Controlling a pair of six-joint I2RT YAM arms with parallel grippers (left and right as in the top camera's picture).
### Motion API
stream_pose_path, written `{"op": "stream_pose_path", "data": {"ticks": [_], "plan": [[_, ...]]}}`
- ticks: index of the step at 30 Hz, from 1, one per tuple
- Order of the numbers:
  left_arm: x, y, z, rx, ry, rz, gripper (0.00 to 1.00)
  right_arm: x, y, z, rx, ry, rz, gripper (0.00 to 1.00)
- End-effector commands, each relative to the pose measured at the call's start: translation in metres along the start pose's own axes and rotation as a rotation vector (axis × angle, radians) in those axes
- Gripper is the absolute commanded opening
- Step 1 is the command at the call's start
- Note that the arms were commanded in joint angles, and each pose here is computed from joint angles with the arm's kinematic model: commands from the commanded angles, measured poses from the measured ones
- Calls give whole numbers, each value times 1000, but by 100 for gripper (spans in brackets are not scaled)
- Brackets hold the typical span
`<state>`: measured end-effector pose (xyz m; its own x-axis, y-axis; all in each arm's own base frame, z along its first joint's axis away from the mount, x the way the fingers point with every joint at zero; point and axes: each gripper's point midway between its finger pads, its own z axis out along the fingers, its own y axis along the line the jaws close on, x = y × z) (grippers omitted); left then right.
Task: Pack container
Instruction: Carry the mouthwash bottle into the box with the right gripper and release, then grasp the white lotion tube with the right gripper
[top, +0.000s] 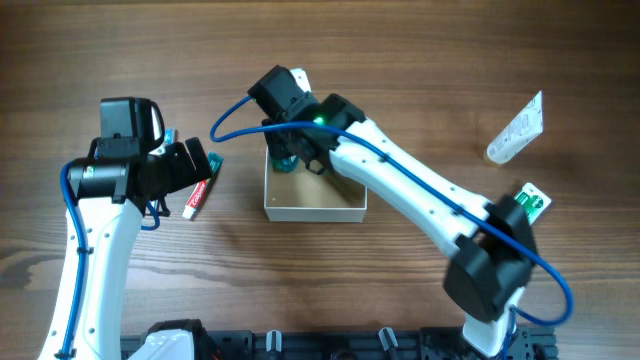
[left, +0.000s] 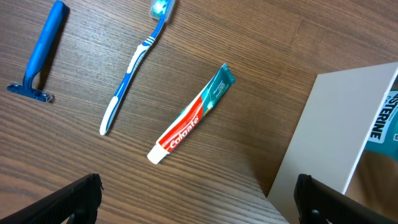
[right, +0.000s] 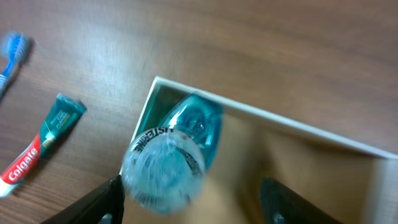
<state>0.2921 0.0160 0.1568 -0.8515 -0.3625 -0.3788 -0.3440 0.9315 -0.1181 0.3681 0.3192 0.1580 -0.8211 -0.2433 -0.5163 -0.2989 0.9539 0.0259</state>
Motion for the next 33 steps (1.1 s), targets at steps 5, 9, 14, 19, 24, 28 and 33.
{"op": "stream_pose_path", "data": {"ticks": [5,9,14,19,24,28,33], "plan": [[-10,6,-6,-34,-38,-15,100,-44,-198,-195,272,-332,302,77],[-10,6,-6,-35,-38,-15,100,21,-338,-211,417,-142,483,83],[-10,6,-6,-35,-39,-16,100,76,-387,-148,326,98,544,81],[-10,6,-6,-35,-38,-16,100,101,-396,-82,289,255,538,80],[-10,6,-6,-35,-38,-16,100,102,-393,-62,239,275,546,13],[-10,6,-6,-35,-38,-16,100,94,-384,-68,205,249,511,4],[-10,6,-6,-35,-38,-16,100,11,-308,-162,139,-51,375,4]]}}
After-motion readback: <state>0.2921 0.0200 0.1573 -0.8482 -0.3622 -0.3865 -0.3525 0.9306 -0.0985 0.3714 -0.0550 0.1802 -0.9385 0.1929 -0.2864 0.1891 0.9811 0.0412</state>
